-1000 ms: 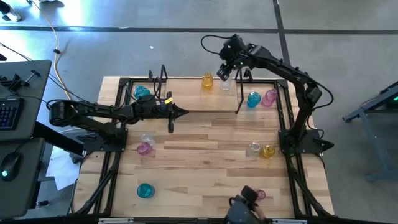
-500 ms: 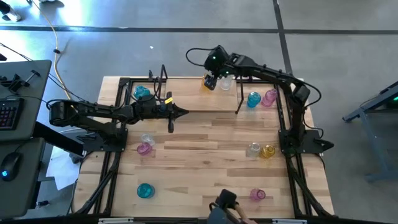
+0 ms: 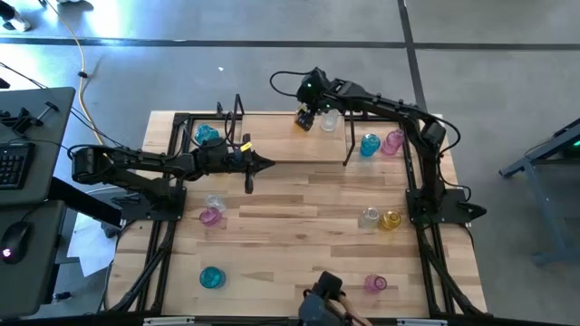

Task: Sort vases onto shelf
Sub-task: Adjust the vases on the shelf

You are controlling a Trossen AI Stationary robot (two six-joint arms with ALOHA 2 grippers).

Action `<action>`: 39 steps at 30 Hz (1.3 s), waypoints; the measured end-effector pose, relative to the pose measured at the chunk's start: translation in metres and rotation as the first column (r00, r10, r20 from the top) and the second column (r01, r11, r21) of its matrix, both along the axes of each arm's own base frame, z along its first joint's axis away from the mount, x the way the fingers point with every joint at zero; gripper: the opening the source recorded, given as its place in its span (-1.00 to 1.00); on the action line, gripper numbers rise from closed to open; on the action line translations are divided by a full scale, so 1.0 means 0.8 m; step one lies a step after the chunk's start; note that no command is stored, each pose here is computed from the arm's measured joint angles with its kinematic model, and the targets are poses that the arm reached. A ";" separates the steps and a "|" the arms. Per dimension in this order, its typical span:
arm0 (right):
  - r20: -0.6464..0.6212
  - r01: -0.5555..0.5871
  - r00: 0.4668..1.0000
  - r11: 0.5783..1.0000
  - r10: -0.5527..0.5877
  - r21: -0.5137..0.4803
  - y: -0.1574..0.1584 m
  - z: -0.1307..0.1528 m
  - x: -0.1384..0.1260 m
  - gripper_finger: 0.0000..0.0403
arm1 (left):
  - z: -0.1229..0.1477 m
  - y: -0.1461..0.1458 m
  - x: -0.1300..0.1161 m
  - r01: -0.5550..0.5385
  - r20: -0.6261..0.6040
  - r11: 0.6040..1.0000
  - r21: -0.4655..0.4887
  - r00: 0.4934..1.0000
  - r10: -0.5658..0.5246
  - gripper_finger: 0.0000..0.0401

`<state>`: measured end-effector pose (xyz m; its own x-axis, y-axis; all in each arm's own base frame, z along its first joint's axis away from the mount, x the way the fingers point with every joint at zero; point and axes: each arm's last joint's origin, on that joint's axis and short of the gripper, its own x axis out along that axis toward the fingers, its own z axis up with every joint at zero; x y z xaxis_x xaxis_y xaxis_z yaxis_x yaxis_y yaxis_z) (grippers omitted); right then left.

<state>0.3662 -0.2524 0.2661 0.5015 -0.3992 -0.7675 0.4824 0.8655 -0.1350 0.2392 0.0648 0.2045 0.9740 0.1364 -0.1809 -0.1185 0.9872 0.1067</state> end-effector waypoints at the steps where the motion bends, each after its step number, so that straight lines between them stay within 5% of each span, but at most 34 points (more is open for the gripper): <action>1: 0.000 0.003 1.000 1.000 -0.003 -0.001 -0.001 0.000 -0.001 0.27 | 0.000 0.000 0.000 0.000 0.000 1.000 0.000 1.000 0.000 -1.00; 39: -0.083 0.032 0.996 0.998 -0.027 0.057 -0.003 -0.007 -0.014 0.27 | -0.001 0.000 0.000 0.000 -0.006 1.000 -0.002 1.000 0.000 -1.00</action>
